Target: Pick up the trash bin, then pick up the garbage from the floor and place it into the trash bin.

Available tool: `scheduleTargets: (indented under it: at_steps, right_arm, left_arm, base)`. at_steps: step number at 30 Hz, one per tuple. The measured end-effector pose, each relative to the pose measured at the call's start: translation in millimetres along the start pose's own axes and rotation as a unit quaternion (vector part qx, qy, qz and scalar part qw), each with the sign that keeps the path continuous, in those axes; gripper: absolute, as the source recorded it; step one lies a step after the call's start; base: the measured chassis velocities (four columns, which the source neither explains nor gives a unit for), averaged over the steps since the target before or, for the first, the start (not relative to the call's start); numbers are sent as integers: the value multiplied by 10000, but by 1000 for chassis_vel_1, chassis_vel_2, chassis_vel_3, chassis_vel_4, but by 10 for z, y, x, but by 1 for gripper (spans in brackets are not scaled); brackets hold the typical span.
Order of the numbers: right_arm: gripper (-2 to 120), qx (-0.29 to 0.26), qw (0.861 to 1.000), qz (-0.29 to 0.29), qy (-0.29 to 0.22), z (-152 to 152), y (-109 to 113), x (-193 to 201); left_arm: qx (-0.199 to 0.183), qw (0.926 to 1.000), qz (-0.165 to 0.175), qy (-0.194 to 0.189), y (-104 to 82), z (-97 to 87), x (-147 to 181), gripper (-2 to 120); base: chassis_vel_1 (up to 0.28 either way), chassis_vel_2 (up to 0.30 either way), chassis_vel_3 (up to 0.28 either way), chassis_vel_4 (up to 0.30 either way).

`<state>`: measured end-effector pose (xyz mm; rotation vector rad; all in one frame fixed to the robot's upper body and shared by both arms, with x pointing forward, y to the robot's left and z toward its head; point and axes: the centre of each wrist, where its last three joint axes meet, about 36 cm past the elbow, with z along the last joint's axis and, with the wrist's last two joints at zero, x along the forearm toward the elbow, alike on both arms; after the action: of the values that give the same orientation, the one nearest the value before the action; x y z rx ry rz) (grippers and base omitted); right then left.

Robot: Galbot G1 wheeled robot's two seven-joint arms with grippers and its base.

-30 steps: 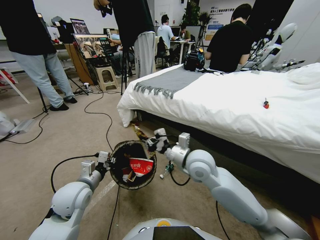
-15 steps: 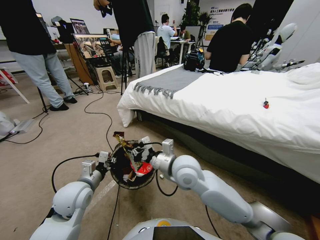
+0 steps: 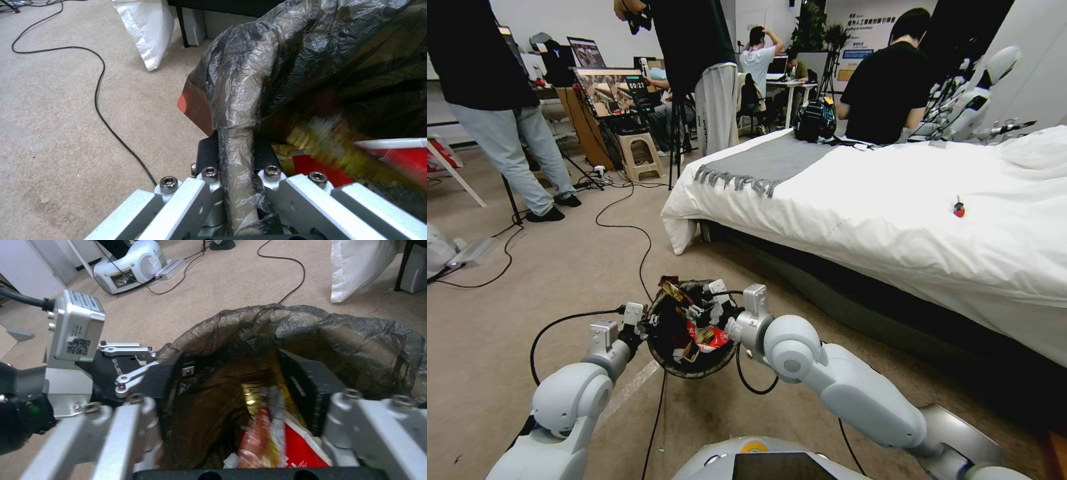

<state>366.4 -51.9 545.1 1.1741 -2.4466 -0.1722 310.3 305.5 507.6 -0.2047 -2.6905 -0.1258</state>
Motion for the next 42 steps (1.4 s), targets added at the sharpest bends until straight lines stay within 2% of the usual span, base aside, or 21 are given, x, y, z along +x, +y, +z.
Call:
scheduleTargets:
  at_steps: [3,4,5,8,13,21,27,32,36,42]
  right_arm:
    - [63,10,10000,5,1,2,-2,1]
    - [76,35,10000,18,-4,-2,-9,3]
    - [76,35,10000,18,-4,-2,-9,3]
    - [91,51,10000,21,-37,-14,-7,-1]
    - [100,41,10000,25,-63,-22,-12,-10]
    - [100,34,9997,75,-209,-90,-44,22]
    - [100,71,9973,69,-729,-331,-91,211]
    - [100,179,9933,87,-1135,-529,-268,398]
    - [100,253,9890,380,-1406,-636,-420,521]
    - [100,183,9847,1058,-1370,-582,-626,567]
  left_arm:
    - [0,10000,2,-1,0,-1,0,1]
    - [-3,10000,3,1,2,0,3,1]
    - [-3,10000,3,1,2,0,3,1]
    - [-2,10000,2,-4,6,-2,4,1]
    - [0,10000,5,-9,6,-1,3,1]
    - [9,10000,2,-13,7,0,2,1]
    - [25,10000,-10,9,17,17,-13,1]
    - [43,10000,-33,12,28,28,-20,1]
    - [57,10000,-76,9,48,31,-12,1]
    - [89,9999,-130,1,72,40,-7,1]
  base:
    - [0,0,0,0]
    - [0,0,0,0]
    - [0,0,0,0]
    - [0,0,0,0]
    - [0,0,0,0]
    - [0,0,0,0]
    - [0,0,0,0]
    - [0,0,0,0]
    - [0,0,0,0]
    - [0,0,0,0]
